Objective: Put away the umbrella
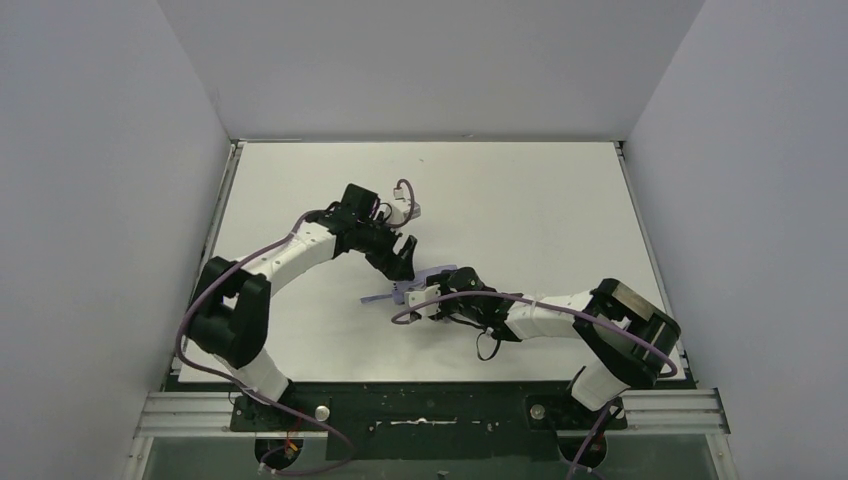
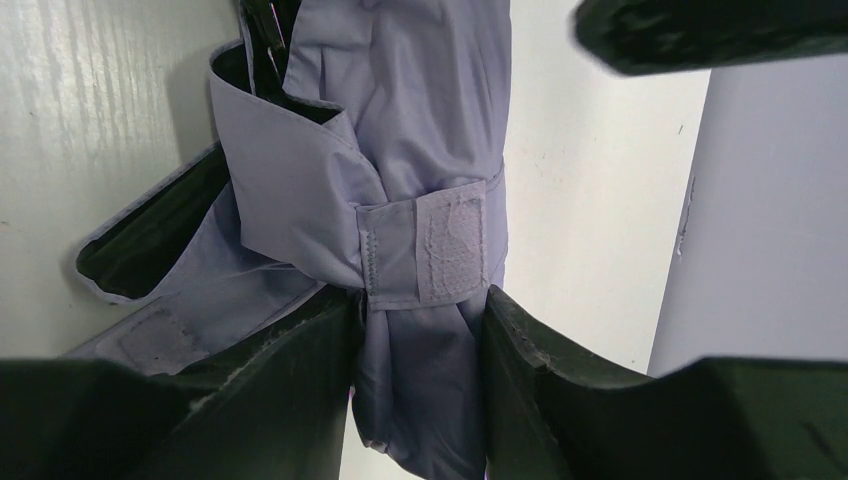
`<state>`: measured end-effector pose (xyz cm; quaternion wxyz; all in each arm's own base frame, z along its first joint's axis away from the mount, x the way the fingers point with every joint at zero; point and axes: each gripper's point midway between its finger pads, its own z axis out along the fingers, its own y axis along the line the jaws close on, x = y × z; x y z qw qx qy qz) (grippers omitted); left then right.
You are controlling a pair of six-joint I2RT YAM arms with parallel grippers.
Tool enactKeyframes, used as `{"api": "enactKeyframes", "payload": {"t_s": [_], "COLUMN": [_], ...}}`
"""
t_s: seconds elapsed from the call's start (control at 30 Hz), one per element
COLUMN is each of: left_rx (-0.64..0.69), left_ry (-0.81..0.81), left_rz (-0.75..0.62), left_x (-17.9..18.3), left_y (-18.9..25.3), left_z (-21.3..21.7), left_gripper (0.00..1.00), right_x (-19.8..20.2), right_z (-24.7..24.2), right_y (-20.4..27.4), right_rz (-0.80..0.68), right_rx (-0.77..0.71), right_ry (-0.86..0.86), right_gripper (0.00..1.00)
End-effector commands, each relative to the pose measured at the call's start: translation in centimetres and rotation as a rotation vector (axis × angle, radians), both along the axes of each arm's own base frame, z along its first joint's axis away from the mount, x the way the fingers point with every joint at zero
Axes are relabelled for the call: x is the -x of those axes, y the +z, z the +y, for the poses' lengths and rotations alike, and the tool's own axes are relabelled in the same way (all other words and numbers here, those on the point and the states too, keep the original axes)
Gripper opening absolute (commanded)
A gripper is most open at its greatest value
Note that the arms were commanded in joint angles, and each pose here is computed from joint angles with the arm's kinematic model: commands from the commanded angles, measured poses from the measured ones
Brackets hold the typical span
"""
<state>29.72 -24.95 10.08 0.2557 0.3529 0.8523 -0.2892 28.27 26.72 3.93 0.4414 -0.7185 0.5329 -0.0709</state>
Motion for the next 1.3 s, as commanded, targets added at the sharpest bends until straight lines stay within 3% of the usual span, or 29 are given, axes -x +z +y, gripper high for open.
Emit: {"api": "enactKeyframes", "payload": {"t_s": [0.0,0.03,0.1,0.47,0.73,0.83,0.97,1.13,1.2,1.27], "left_rx": [0.093,0.100,0.124,0.211,0.152,0.122,0.083,0.054,0.041,0.023], "left_ry": [-0.153,-0.164,-0.181,-0.215,-0.253,-0.274,-0.303,-0.312,-0.311,-0.309], "left_rz": [0.017,0.032,0.057,0.197,0.265,0.292,0.323,0.318,0.309,0.301], "left_x": [0.2,0.4,0.6,1.1,2.6,3.3,3.9,4.2,4.1,4.0], "left_y": [0.9,0.6,0.2,-2.4,-4.9,-5.6,-6.0,-6.2,-6.1,-6.0], "left_z": [-2.3,-2.6,-3.2,-5.2,-5.2,-5.4,-5.6,-5.4,-5.3,-5.1], "left_gripper": [0.82,0.90,0.92,0.93,0.91,0.80,0.51,0.34,0.27,0.18], "right_x": [2.1,2.1,2.2,2.0,1.5,1.4,1.3,0.8,0.9,1.1], "right_z": [-1.2,-1.3,-1.3,-1.5,-1.2,-1.1,-0.9,-1.3,-1.2,-1.1], "right_y": [-3.0,-3.0,-3.0,-2.9,-2.6,-2.6,-2.4,-2.1,-1.8,-1.3], "right_rz": [0.087,0.089,0.092,0.084,0.069,0.068,0.067,0.049,0.050,0.054], "right_rx": [0.076,0.078,0.080,0.074,0.050,0.043,0.025,0.021,0.008,-0.001], "right_ry": [0.036,0.037,0.036,0.018,-0.002,-0.006,-0.014,-0.050,-0.051,-0.042], "right_gripper": [0.09,0.09,0.09,0.08,0.08,0.08,0.09,0.11,0.17,0.34]}}
